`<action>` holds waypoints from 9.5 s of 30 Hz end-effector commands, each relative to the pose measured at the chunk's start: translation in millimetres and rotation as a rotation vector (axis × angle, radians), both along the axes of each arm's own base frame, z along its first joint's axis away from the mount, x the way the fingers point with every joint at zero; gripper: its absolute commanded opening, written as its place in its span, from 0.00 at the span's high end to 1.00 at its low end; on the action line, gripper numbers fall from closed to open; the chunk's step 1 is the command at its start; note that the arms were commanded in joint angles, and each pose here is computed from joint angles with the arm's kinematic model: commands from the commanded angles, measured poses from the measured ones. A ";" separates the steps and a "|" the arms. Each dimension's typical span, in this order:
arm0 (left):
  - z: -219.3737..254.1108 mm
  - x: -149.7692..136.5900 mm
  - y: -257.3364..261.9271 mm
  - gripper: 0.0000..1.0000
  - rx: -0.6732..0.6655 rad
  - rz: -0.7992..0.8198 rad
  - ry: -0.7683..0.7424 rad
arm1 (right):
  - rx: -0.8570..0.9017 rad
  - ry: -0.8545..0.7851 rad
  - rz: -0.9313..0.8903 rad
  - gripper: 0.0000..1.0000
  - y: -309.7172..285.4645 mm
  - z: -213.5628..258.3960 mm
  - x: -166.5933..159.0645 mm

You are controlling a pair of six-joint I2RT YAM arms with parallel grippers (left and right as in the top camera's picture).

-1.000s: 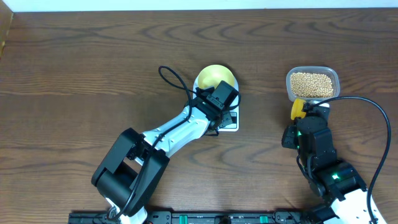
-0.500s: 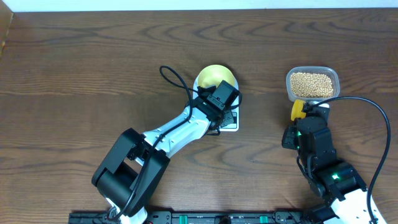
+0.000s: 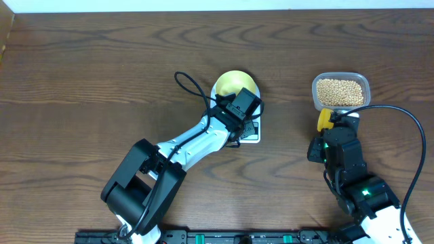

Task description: Scoop item into bowl and weigh 50g on scale

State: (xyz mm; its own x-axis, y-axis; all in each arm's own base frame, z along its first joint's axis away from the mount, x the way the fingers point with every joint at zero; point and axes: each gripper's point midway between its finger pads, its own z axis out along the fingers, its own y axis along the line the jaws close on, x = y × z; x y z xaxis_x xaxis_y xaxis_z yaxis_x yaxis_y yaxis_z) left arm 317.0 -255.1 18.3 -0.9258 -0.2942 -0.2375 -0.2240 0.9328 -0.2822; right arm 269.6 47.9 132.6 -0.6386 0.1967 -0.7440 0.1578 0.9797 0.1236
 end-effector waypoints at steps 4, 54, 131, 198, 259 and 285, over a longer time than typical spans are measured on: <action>-21.1 -4.4 -1.7 0.93 0.017 -0.015 0.038 | -0.015 -0.016 -0.010 0.99 -3.6 6.4 2.3; 244.5 70.8 276.6 0.06 0.559 -0.271 -0.684 | 0.202 -0.086 -0.141 0.99 3.7 18.6 12.6; 198.2 -47.5 146.9 0.05 0.035 -1.277 -0.393 | 0.179 -0.145 0.024 0.99 -0.5 23.0 55.8; 198.1 -47.4 146.9 0.05 0.034 -1.277 -0.392 | -0.312 0.264 0.075 0.99 -68.4 74.8 104.9; 198.1 -47.4 146.9 0.05 0.034 -1.277 -0.392 | 0.263 0.489 0.318 0.99 -57.6 -46.1 117.6; 198.1 -47.4 146.9 0.05 0.035 -1.277 -0.392 | 0.615 0.463 0.203 0.99 -89.4 -46.9 105.2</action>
